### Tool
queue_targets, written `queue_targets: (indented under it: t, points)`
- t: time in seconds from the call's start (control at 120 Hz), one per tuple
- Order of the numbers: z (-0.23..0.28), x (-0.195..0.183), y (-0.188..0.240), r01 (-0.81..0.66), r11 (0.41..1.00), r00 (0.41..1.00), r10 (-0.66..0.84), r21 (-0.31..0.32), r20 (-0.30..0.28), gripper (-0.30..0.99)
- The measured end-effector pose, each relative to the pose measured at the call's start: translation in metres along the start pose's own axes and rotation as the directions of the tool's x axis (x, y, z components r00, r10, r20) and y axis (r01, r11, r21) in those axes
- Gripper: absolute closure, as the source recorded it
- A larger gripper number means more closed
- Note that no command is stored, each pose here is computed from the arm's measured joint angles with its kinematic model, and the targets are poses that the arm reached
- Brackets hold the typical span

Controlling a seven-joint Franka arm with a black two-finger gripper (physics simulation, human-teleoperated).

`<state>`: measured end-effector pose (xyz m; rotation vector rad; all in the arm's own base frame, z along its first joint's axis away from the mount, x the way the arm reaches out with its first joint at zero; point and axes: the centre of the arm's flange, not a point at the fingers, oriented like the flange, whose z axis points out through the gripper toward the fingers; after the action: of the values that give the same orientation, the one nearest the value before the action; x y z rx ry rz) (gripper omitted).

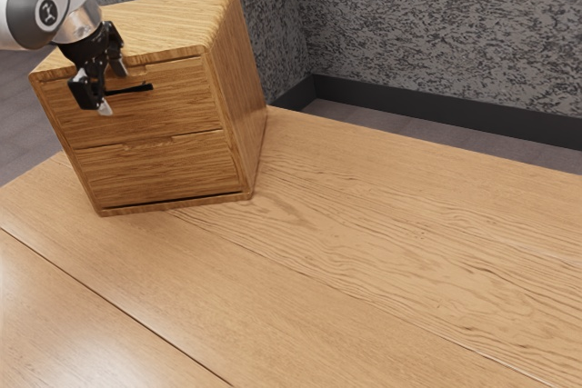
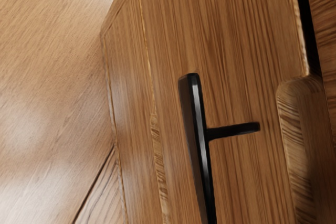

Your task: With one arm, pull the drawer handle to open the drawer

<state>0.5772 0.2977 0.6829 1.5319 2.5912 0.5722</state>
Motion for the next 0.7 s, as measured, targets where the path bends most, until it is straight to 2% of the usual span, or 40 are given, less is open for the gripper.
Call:
queue_targets:
  t: [0.133,0.392,0.7]
  points:
    - [0.005,0.000,0.000,0.011,1.000,1.000,-0.011,-0.006,-0.001,0.00]
    - [0.009,0.000,-0.002,0.036,0.999,0.999,-0.036,-0.002,0.027,0.26]
    - [0.016,0.004,-0.007,0.062,0.998,0.997,-0.063,0.013,0.039,0.42]
